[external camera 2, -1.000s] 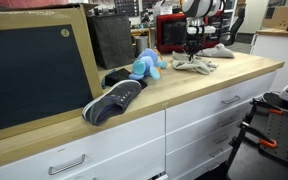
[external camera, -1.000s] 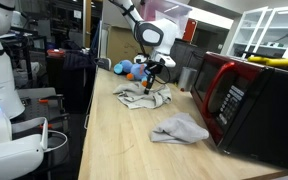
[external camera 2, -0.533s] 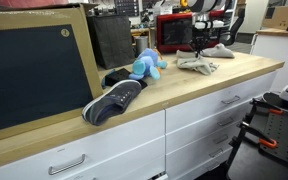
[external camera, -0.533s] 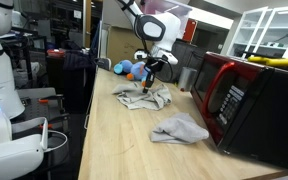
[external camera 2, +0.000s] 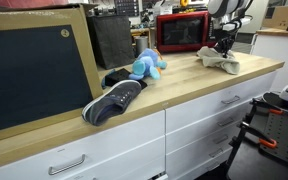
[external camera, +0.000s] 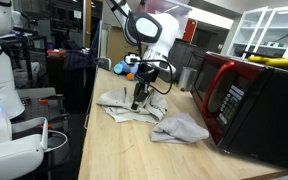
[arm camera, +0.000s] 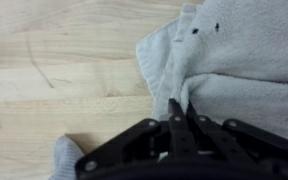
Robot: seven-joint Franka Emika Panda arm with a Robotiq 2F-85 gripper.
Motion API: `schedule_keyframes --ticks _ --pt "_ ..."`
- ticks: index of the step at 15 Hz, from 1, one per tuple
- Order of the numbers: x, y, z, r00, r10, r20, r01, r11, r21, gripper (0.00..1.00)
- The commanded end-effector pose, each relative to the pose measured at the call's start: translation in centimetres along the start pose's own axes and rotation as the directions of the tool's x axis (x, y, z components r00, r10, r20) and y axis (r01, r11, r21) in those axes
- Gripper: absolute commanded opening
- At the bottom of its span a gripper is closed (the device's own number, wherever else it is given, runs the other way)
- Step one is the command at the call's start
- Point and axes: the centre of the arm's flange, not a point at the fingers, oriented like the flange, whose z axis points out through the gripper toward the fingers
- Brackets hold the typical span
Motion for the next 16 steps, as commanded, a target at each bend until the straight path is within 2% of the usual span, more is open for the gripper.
schedule_keyframes --ticks 1,4,5,6,11,15,16 --pt "-3.3 1.0 -2.0 0.998 -0.07 0.005 0.07 0.998 -0.004 0.01" --pt "-4.4 -0.3 -5.1 0.996 -0.085 -0.008 0.086 0.995 0.046 0.01" --pt "-4.8 -0.9 -6.0 0.996 -0.084 -0.012 0.085 0.995 0.057 0.28" --pt "-5.1 -1.6 -6.8 0.996 -0.088 -0.015 0.089 0.994 0.065 0.32" --pt "-5.9 -4.6 -9.4 0.991 -0.106 -0.076 0.115 0.986 0.124 0.67" --pt "-5.0 -5.3 -9.4 0.991 -0.097 -0.091 0.107 0.987 0.117 0.97" --pt "-4.7 -5.1 -9.2 0.992 -0.088 -0.087 0.098 0.989 0.111 1.0"
